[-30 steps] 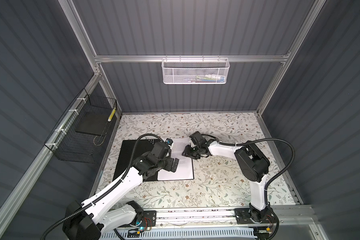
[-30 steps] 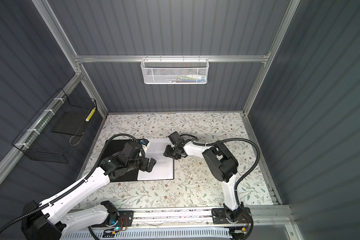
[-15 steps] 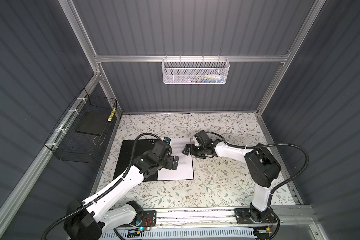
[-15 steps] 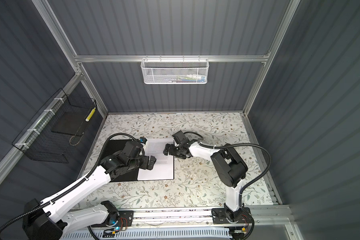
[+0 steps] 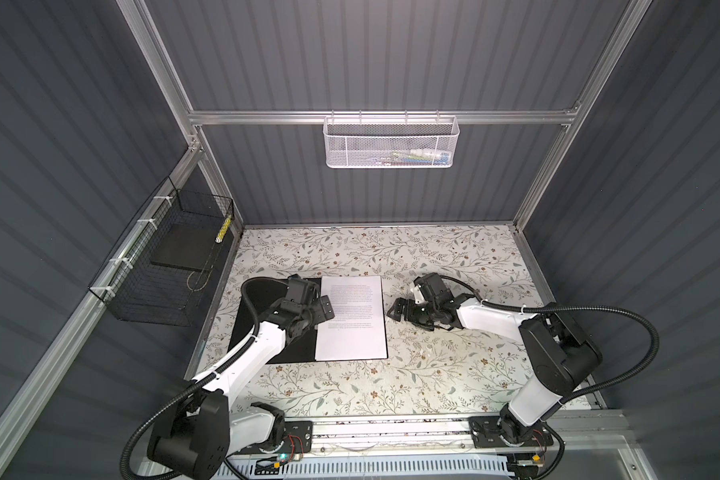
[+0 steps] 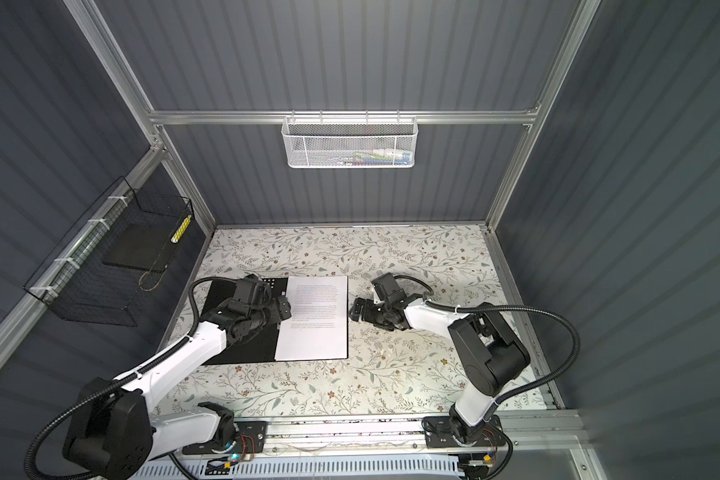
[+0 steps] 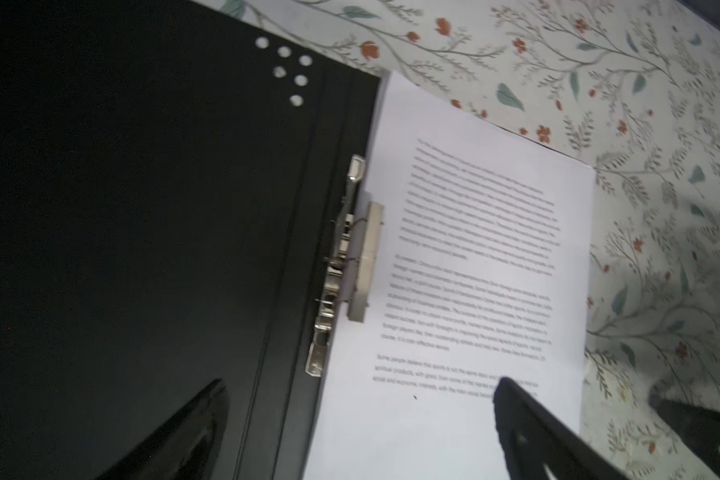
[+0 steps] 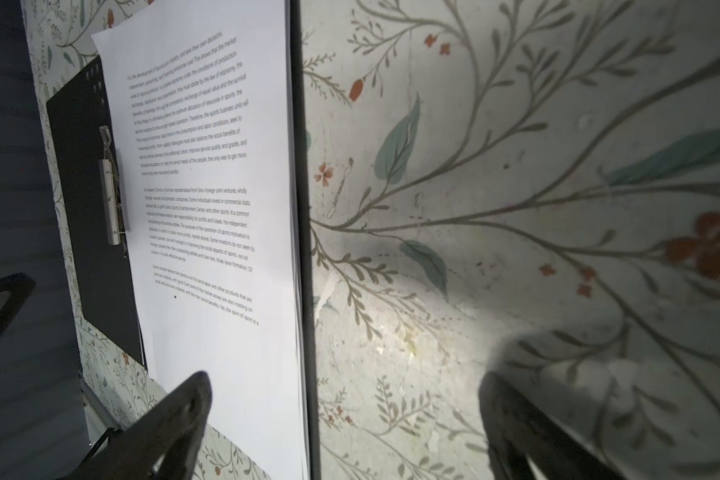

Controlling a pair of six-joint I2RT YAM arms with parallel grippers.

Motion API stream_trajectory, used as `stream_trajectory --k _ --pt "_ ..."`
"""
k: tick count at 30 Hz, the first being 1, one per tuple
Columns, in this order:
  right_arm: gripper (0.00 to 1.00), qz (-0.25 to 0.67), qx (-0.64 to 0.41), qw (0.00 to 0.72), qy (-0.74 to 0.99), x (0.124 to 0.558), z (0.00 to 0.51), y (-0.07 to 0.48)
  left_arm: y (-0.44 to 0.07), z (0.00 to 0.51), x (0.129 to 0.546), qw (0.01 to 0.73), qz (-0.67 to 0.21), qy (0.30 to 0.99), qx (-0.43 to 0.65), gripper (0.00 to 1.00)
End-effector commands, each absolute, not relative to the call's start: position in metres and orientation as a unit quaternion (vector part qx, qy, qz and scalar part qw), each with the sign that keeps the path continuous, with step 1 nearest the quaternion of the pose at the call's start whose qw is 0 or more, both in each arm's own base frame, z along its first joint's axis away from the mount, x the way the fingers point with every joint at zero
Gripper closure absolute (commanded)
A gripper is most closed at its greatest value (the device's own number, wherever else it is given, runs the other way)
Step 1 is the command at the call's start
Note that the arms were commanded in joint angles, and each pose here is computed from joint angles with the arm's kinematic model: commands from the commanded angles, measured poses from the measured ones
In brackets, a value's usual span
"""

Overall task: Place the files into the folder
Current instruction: 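Lift the right gripper off the sheet while the left moves toward the clip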

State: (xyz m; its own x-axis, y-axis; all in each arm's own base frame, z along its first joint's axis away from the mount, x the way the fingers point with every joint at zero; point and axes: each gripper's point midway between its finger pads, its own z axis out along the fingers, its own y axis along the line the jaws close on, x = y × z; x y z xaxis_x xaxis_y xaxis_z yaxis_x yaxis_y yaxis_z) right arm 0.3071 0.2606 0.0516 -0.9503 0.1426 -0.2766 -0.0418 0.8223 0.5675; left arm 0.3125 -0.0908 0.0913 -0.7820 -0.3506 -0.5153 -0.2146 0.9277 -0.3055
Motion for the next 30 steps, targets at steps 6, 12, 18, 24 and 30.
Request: stream_trajectory --k 6,12,18,24,30 --pt "0.01 0.314 0.016 0.148 0.938 0.299 0.051 0.261 -0.108 0.070 0.334 0.273 -0.204 0.927 -0.156 0.00" --pt "0.01 0.338 0.027 0.132 0.931 0.299 0.047 0.264 -0.117 0.057 0.334 0.262 -0.221 0.929 -0.138 0.00" --pt "0.01 0.328 0.035 0.127 0.935 0.300 0.041 0.260 -0.126 0.049 0.327 0.244 -0.247 0.927 -0.138 0.00" --pt "0.01 0.323 0.054 0.120 0.937 0.305 0.035 0.254 -0.141 0.047 0.315 0.230 -0.263 0.929 -0.119 0.00" --pt "0.01 0.308 0.086 0.122 0.940 0.311 0.030 0.239 -0.172 0.037 0.305 0.215 -0.269 0.935 -0.082 0.00"
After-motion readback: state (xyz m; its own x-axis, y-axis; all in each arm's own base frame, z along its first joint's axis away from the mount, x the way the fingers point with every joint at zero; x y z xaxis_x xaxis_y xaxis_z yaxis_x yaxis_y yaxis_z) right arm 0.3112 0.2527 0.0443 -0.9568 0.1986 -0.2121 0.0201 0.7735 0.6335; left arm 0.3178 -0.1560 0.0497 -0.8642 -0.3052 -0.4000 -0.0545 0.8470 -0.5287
